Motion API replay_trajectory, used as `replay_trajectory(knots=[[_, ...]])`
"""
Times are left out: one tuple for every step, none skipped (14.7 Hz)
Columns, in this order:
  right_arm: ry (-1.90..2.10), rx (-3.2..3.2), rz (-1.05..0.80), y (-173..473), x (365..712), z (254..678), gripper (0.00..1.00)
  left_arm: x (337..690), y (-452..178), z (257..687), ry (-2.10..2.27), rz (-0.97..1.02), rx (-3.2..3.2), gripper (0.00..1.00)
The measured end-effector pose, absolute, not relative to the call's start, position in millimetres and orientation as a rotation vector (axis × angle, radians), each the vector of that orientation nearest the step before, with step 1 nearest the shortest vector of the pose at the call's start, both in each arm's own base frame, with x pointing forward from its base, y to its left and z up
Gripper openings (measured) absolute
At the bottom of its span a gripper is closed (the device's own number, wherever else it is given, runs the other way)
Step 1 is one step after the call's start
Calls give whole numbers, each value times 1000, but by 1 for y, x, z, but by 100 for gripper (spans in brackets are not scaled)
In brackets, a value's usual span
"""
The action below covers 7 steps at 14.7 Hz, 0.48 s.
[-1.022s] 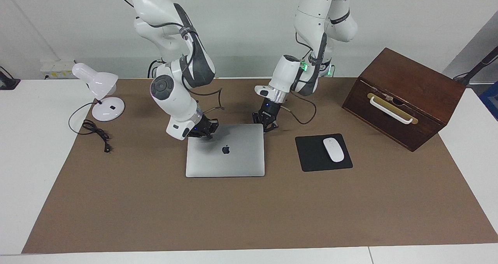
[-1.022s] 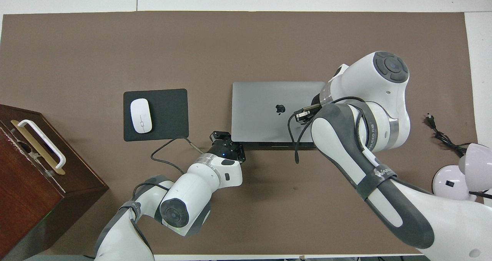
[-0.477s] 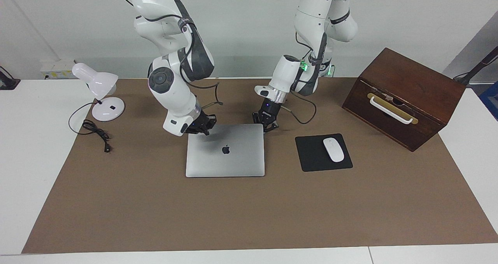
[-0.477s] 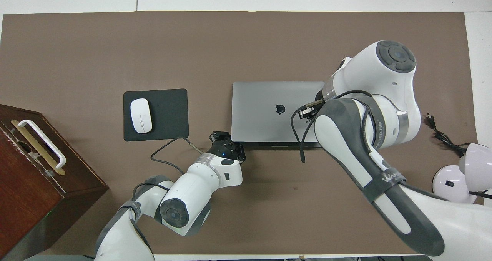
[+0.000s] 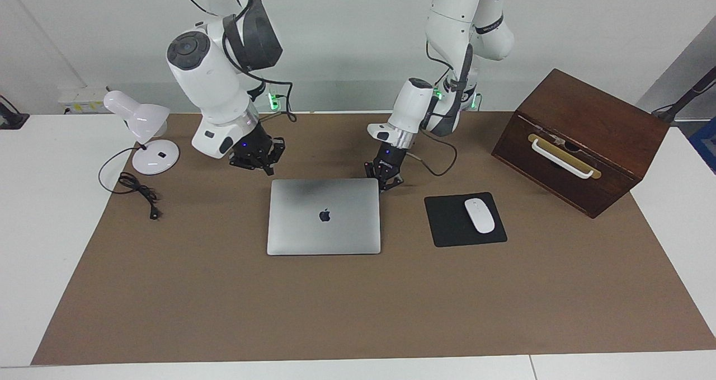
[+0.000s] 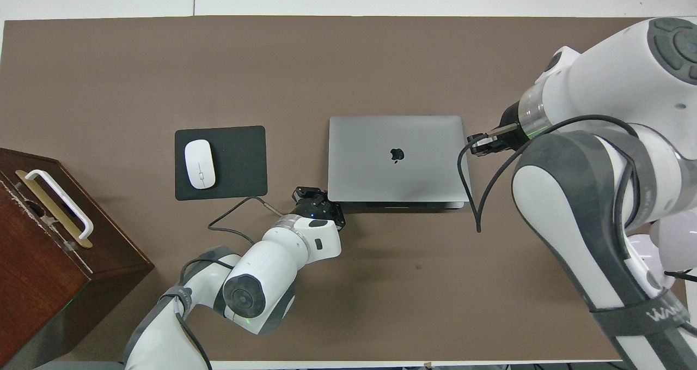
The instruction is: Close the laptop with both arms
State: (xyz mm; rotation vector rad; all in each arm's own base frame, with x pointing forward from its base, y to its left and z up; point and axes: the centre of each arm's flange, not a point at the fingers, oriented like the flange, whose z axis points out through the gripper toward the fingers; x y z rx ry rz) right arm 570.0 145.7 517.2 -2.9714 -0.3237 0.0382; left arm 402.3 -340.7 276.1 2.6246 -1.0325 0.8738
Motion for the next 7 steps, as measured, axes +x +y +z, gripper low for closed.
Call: replay_trajectory(knots=[[-327, -2976, 42, 144, 566, 523, 7, 403, -339, 279, -1035, 839, 2640, 1], [-326, -2979, 44, 142, 563, 528, 18, 402, -337, 281, -1038, 797, 2656, 1], [-321, -2983, 50, 137, 560, 534, 28, 402, -334, 282, -1040, 742, 2678, 1], [-311, -2988, 54, 131, 557, 540, 30, 403, -329, 286, -1035, 695, 2699, 1], [-300, -2995, 54, 124, 554, 546, 31, 405, -323, 293, -1026, 653, 2717, 1], [-292, -3003, 53, 118, 551, 552, 40, 407, -318, 303, -1018, 610, 2732, 1], [-288, -3014, 46, 113, 549, 557, 49, 408, -311, 316, -1005, 565, 2748, 1]])
